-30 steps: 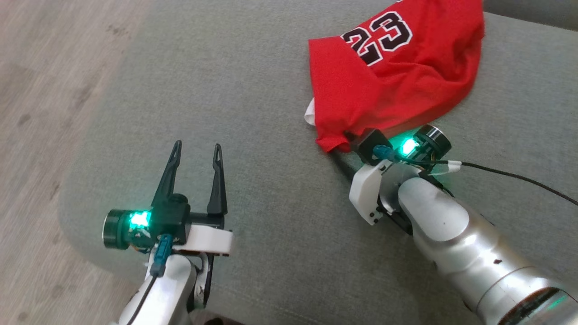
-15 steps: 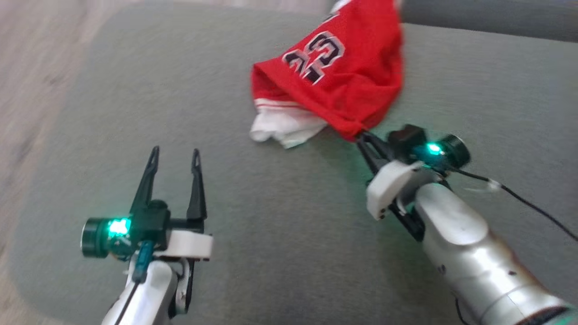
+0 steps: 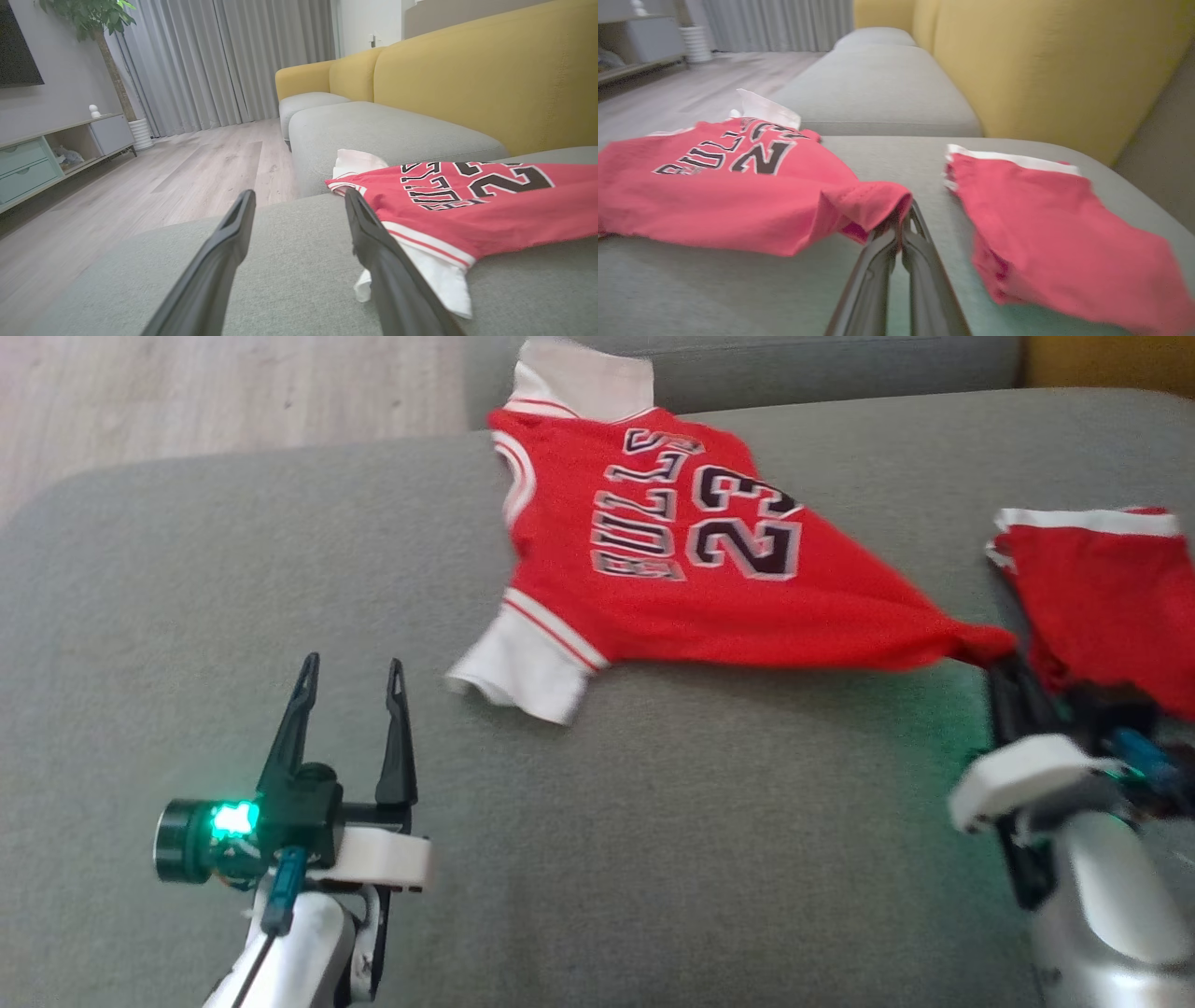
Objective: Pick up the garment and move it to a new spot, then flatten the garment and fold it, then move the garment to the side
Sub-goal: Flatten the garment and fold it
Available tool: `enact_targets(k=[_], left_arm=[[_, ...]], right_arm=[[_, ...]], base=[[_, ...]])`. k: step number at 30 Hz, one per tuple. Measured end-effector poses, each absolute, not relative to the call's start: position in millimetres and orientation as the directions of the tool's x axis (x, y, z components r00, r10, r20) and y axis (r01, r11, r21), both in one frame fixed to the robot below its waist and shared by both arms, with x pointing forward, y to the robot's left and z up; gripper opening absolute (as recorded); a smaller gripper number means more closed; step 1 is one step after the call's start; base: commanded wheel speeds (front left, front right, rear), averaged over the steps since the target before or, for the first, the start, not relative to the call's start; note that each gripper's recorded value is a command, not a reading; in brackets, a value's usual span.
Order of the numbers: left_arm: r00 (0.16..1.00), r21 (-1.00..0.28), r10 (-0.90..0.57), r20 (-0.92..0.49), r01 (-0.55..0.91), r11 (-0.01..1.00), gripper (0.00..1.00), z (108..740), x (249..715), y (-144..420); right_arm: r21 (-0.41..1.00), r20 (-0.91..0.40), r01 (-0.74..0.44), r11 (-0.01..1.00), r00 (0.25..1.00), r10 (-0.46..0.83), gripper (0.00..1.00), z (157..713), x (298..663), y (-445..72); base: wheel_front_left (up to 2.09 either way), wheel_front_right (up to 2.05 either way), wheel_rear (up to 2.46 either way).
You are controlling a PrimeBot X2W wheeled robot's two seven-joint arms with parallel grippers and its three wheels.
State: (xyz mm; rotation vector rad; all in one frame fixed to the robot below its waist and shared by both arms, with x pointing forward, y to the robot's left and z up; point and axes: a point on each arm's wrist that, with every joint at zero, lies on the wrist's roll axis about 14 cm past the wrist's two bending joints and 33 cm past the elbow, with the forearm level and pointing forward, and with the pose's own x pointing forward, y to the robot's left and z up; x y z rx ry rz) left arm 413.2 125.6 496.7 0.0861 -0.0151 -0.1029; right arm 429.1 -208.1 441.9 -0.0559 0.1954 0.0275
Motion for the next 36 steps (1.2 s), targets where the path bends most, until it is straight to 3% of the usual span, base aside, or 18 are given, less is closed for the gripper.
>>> enact_targets(k=[7,8,9,10,14,19,27,31,36], left_arm=[[0.991,0.093,-0.136,0.020,0.133,0.987,1.00,501.5,414.9,116.2],[0.990,0.094,-0.137,0.017,0.134,0.986,1.00,501.2,414.8,116.1],[0.990,0.094,-0.137,0.017,0.134,0.986,1.00,501.2,414.8,116.1],[0.990,0.094,-0.138,0.017,0.136,0.986,1.00,501.4,414.6,115.6],[0.989,0.094,-0.147,0.015,0.145,0.985,1.00,500.5,412.5,112.7],[0.986,0.095,-0.166,0.010,0.164,0.982,1.00,498.7,411.7,106.4],[0.977,0.102,-0.215,-0.009,0.214,0.971,1.00,492.8,417.6,93.4],[0.956,0.125,-0.279,-0.086,0.288,0.949,1.00,477.4,426.1,81.1],[0.889,0.164,-0.348,-0.296,0.407,0.899,1.00,438.2,439.8,64.5]], right_arm=[[-0.091,-0.229,0.090,0.992,0.967,-0.109,0.00,441.1,403.0,-243.8],[-0.094,-0.224,0.096,0.991,0.968,-0.115,0.29,442.8,402.0,-244.8],[-0.094,-0.224,0.096,0.991,0.968,-0.115,0.89,442.8,402.0,-244.8],[-0.090,-0.209,0.110,0.990,0.970,-0.127,1.00,446.9,401.5,-247.3],[-0.019,-0.092,0.151,0.988,0.984,-0.152,1.00,474.6,402.3,-254.2],[0.109,0.028,0.104,0.989,0.994,-0.107,1.00,496.2,394.0,-234.1],[0.181,0.000,0.102,0.978,0.995,-0.104,1.00,480.6,366.9,-227.4],[0.183,0.014,0.118,0.976,0.992,-0.122,1.00,484.7,368.3,-233.5],[0.181,-0.001,0.141,0.973,0.990,-0.143,1.00,479.7,367.6,-239.9]], base=[[0.00,0.00,0.00],[0.00,0.00,0.00],[0.00,0.00,0.00],[0.00,0.00,0.00],[0.00,0.00,0.00],[0.00,0.00,0.00],[0.00,0.00,0.00],[0.00,0.00,0.00],[0.00,0.00,0.00]])
